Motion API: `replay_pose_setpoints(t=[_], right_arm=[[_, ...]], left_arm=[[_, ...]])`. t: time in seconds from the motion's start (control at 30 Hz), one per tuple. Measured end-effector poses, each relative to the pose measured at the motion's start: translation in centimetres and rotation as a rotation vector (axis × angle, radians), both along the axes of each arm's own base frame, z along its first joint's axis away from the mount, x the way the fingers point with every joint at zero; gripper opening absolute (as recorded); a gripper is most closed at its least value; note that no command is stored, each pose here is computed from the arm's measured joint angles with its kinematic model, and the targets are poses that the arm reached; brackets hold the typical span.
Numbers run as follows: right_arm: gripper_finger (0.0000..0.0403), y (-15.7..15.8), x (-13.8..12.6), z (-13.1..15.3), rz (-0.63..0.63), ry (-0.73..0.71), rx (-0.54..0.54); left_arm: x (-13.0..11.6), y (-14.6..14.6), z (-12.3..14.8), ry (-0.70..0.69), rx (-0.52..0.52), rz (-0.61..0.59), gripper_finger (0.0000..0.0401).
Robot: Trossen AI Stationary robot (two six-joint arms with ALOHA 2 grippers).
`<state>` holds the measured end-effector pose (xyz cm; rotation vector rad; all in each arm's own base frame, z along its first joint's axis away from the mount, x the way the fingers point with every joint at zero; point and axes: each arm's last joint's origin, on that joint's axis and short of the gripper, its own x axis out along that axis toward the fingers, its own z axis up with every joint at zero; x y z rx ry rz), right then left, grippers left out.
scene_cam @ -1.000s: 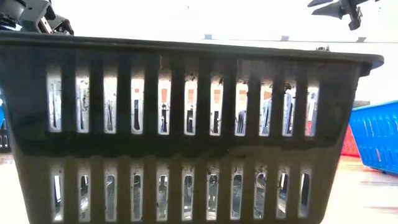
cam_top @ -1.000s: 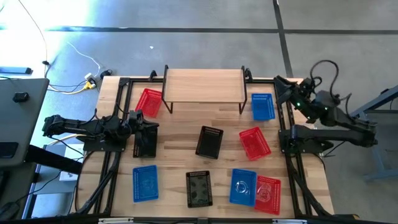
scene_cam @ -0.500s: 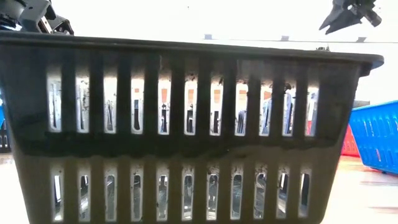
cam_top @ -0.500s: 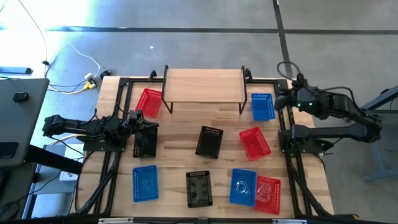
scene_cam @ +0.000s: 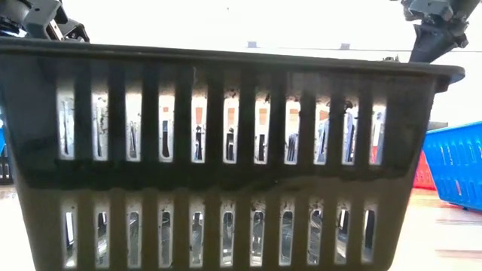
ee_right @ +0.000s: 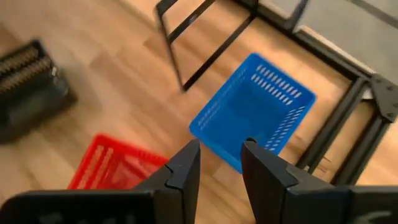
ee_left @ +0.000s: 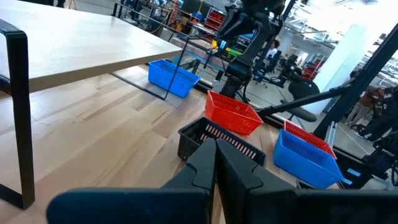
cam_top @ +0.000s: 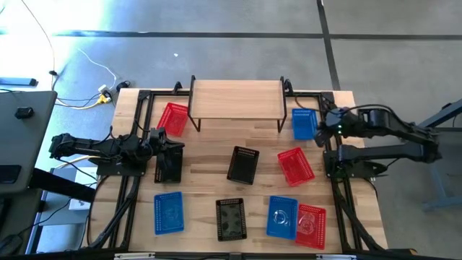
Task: Stack baskets on shelf by color
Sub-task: Put the top blue bin on the shelf
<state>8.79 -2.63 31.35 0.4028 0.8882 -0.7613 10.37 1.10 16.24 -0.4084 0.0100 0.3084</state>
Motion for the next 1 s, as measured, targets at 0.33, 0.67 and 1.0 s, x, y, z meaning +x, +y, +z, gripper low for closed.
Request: replay_pose_setpoints(t=[0.33, 0.67, 1.0], right_arm=[[0.0104, -0.5, 3.8, -1.8, 0.217, 0.249, 0.053], [0.0103, -1.7, 6.7, -4.2, 0.234, 0.479, 0.095], [0.0104, -2.5, 7.7, -5.3, 0.299, 0.548, 0.170]], left_arm=[[0.0, 0.0, 0.0, -0.012, -0.038, 0.005, 0.0003], [0.0, 0.0, 0.0, -0.013, -0.042, 0.008, 0.0003], [0.0, 0.0, 0.0, -0.013, -0.043, 0.008, 0.0003]])
